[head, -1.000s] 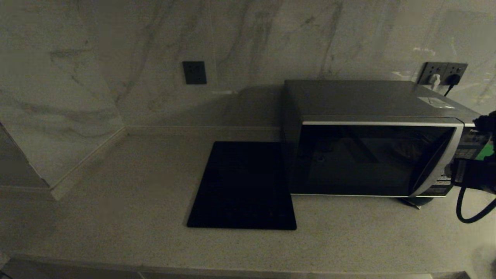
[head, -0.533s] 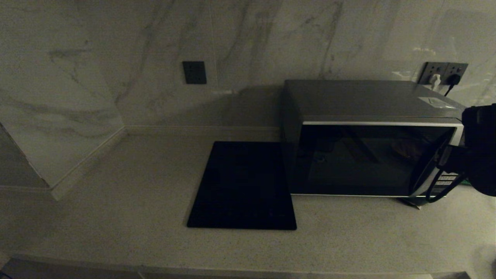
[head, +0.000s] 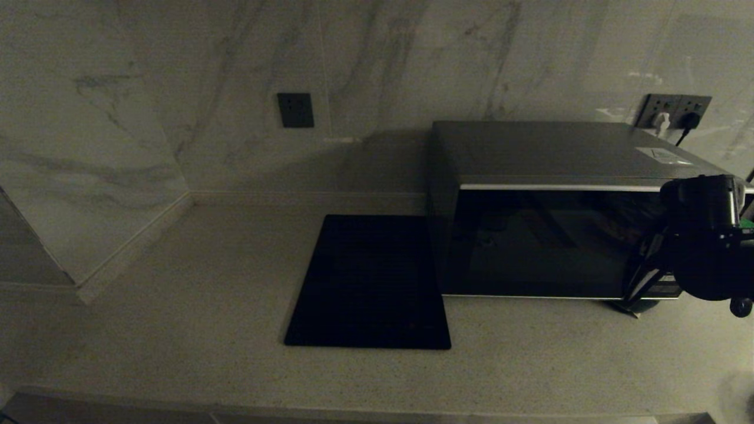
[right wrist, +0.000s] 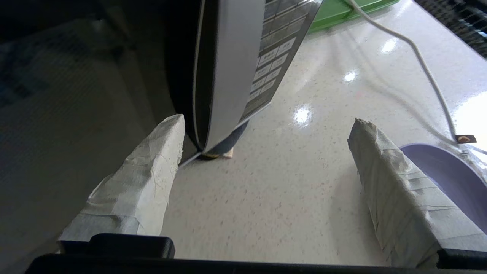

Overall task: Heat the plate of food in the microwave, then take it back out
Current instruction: Open the microwave oven

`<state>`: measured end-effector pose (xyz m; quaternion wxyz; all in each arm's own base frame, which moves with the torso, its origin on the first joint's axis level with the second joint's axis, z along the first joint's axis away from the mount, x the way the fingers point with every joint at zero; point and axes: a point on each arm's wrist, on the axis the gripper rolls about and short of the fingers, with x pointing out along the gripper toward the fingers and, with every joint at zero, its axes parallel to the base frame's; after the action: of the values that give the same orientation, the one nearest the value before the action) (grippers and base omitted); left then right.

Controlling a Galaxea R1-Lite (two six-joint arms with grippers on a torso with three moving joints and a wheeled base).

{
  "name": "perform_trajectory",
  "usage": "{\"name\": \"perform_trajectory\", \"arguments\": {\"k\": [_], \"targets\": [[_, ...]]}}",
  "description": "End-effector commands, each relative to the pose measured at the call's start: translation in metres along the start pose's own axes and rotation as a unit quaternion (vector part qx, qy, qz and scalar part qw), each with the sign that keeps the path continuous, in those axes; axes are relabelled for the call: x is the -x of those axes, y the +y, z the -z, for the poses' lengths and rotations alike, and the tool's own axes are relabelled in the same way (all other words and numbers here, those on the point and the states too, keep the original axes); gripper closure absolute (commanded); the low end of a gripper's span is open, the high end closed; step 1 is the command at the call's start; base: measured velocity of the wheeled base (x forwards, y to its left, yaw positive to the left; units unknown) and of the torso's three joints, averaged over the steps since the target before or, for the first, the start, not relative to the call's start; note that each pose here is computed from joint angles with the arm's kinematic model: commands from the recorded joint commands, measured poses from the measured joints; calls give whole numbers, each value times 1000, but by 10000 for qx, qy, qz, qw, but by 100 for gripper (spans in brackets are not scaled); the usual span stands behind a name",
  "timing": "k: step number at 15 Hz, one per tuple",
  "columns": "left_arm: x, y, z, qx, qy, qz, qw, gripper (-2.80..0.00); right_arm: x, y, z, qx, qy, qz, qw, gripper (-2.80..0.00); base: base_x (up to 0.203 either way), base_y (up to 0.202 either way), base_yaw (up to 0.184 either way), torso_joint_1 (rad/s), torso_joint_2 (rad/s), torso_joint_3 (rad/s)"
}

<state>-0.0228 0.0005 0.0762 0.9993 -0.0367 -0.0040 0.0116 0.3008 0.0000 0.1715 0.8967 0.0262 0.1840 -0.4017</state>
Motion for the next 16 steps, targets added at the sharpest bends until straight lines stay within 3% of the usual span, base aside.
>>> {"name": "perform_trajectory", "arguments": {"k": [1, 7, 16], "targets": [[0, 0, 0, 1, -2, -6, 10000, 0, -11, 9, 4, 75, 19, 203, 9998, -280, 0, 0, 0, 0, 0, 0], [0, 0, 0, 1, 5, -7, 10000, 0, -27, 21, 3, -83, -118, 278, 9995, -280, 0, 0, 0, 0, 0, 0], [0, 0, 0, 1, 5, -6, 10000, 0, -47, 7, 0, -216, -80, 626, 9978, -280, 0, 0, 0, 0, 0, 0]]}}
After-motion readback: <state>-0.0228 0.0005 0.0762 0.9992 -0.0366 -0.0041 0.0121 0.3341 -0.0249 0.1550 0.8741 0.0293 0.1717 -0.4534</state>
